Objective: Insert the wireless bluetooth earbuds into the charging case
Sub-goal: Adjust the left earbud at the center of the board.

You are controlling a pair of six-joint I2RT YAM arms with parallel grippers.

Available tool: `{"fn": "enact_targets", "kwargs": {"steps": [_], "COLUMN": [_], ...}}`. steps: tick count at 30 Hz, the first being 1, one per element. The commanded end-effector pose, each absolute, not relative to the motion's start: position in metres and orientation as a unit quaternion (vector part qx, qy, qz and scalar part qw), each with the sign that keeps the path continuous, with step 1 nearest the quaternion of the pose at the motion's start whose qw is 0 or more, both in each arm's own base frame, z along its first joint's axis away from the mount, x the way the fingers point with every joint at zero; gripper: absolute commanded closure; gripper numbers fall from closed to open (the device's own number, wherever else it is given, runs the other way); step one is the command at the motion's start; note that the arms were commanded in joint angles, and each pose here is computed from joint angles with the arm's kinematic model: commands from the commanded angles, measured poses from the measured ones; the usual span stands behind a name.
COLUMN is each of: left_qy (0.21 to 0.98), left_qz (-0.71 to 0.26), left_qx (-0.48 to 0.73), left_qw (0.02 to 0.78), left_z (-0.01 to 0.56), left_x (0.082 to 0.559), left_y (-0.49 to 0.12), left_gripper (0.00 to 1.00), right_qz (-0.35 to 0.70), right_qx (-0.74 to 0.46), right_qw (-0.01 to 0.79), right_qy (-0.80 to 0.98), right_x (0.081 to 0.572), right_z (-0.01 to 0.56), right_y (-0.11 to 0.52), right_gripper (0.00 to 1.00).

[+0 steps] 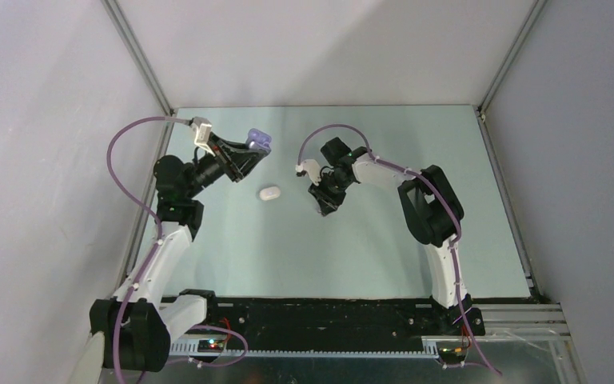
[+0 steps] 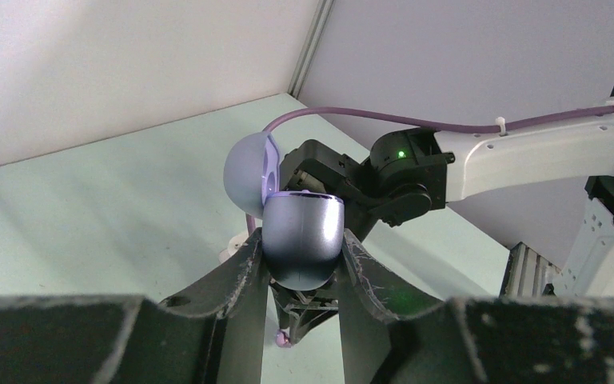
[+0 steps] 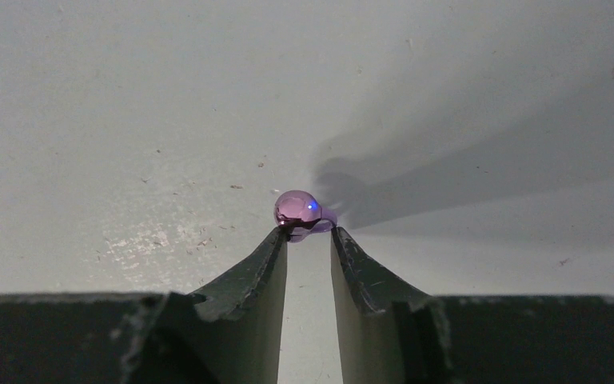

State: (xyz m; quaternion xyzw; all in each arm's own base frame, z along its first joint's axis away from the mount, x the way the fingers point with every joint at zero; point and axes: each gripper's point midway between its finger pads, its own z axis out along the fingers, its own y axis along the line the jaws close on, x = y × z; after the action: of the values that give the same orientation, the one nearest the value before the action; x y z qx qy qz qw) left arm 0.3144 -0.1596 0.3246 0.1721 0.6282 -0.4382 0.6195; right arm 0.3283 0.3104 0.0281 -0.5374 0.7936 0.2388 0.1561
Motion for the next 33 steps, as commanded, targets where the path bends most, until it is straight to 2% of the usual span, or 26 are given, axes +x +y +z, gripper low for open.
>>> {"fn": "enact_targets", "kwargs": {"steps": [1,7,15,21,29,33], "left_qy": [0.612,0.614,0.614,0.615,0.617,0.617], "left_qz": [-0.421,-0.42,-0.418,-0.419,-0.419,-0.419], "left_qx": [0.183,0.184,0.183,0.181,0.18,0.178], "left_qw": [0.643,0.643,0.643,0.643,0.641,0.642], "left_z": [0.335,0.333,0.331,0.329,0.327,0.327], "left_x": [0.312,0.313,0.314,0.316,0.317,0.32], "left_y": [-0.155,-0.154,-0.153,-0.153,-0.153,-0.153], "left_gripper": [1.0,1.0,1.0,1.0,1.0,1.0], "right_qz": [0.226,0.237,0.274,0.26,0.252,0.254], "right_qx": [-0.538,-0.541,-0.55,-0.551,-0.554,-0.552], "right_qw": [0.166,0.166,0.164,0.167,0.208,0.216], "right_qy": [0.795,0.789,0.771,0.775,0.765,0.764], "right_x": [0.338,0.334,0.32,0.323,0.329,0.328], "right_z": [0.025,0.025,0.04,0.039,0.069,0.075], "right_y": [0.312,0.318,0.328,0.321,0.322,0.325], "right_gripper": [0.66,0.61,0.62,0.66,0.79,0.79]}}
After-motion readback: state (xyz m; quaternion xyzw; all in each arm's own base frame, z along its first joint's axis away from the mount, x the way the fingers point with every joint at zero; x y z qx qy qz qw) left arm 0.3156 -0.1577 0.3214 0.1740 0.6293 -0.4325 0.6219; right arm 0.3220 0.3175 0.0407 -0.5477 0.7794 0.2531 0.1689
